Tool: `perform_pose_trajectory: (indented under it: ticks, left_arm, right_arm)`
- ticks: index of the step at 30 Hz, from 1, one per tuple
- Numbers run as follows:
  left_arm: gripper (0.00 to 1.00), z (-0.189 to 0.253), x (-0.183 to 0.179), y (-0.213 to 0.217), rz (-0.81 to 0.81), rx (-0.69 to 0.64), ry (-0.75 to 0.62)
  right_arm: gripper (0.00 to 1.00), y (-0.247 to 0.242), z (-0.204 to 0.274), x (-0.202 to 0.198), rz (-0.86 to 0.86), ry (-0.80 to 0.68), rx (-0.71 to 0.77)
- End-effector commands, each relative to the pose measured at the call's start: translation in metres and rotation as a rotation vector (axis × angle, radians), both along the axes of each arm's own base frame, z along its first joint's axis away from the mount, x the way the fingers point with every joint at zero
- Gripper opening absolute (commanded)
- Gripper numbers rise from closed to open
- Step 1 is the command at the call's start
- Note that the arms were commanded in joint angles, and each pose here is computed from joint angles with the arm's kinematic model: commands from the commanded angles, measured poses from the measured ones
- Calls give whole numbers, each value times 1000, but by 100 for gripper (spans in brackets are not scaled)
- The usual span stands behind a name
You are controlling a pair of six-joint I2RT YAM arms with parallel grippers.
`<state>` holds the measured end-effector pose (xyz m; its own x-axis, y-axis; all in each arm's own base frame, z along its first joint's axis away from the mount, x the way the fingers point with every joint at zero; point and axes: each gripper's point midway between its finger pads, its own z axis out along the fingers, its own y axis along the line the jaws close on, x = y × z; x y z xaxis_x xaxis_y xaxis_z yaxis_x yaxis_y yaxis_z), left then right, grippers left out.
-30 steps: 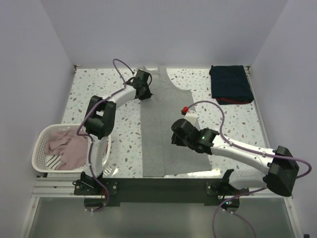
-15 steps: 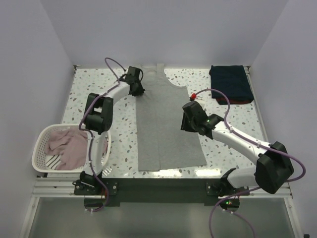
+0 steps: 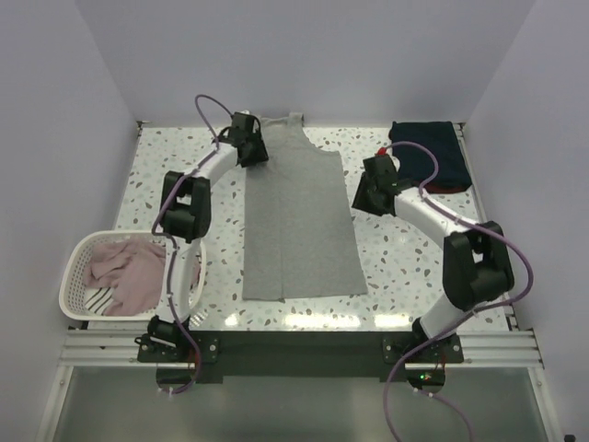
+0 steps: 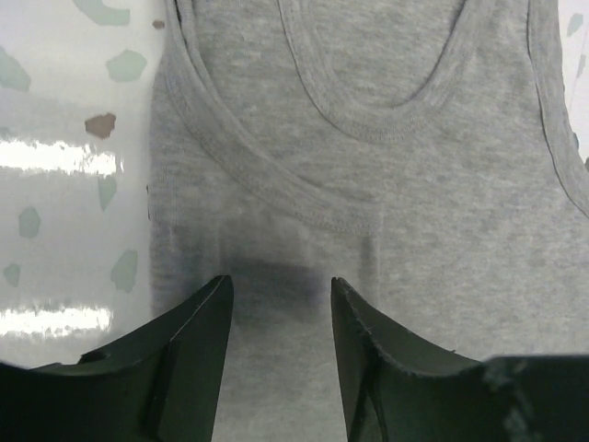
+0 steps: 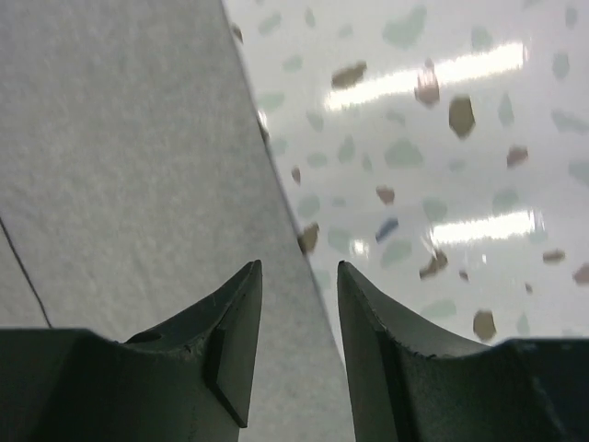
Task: Fold and stack the tank tops
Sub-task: Fold the tank top
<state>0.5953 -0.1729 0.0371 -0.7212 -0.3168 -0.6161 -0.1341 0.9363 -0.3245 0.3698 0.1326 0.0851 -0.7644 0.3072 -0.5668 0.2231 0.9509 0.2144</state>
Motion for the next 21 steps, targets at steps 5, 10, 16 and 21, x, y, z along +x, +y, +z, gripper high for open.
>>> perform_pose_trajectory:
  ticks: [5, 10, 16, 21]
  left_arm:
    - [54, 117, -42, -37, -57, -26, -201]
    - [49, 115, -128, -84, -157, -73, -162]
    - [44, 60, -234, -126, -300, -64, -26]
    - [43, 34, -287, -146, -368, -32, 24]
  right_arm:
    - [43, 19, -6, 113, 150, -87, 62]
    - [43, 22, -12, 170, 184, -118, 64]
    - [44, 26, -16, 205, 208, -161, 63]
    - [44, 29, -25, 224, 215, -172, 54]
